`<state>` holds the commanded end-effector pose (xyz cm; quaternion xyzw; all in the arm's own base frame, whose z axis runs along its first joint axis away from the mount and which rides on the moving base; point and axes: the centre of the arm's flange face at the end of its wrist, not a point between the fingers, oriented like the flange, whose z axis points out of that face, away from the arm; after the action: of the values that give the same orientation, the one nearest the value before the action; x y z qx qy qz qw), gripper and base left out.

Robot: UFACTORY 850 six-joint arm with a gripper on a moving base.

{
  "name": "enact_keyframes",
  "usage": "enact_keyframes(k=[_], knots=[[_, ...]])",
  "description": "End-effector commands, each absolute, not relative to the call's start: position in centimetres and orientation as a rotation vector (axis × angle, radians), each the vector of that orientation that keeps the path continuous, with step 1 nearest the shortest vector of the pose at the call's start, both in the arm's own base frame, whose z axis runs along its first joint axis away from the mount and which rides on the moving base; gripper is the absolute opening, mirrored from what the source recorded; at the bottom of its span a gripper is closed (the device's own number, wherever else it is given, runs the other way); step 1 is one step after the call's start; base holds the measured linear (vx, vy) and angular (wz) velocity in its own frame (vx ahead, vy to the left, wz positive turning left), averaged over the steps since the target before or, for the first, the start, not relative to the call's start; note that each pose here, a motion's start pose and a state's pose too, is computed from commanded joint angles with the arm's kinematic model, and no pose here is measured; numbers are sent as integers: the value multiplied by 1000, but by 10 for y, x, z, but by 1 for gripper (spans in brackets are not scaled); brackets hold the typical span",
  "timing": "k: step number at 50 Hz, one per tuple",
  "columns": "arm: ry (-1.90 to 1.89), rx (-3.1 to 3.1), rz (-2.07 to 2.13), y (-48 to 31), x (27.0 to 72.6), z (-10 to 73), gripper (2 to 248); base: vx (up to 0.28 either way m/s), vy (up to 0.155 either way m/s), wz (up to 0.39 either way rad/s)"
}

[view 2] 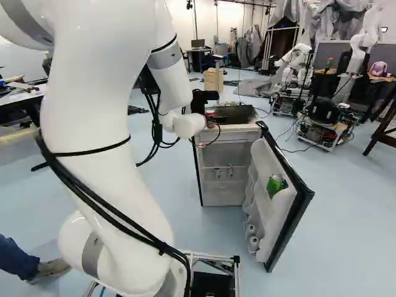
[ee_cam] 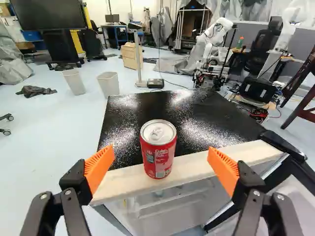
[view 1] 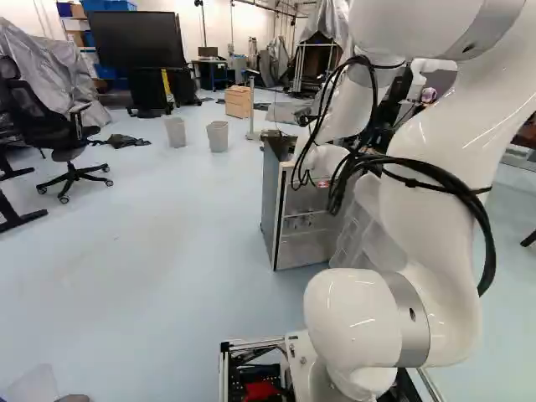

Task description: Grab a drink from the fridge

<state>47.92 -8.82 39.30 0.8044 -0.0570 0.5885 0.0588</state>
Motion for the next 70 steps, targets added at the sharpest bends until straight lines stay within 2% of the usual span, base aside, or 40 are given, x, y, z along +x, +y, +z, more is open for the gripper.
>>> enact_keyframes(k=[27,70], knots=[[-271,2403,1739,-118,442,394,247,0,0,0],[-512,2305,1658,-183,417,396,247,0,0,0]])
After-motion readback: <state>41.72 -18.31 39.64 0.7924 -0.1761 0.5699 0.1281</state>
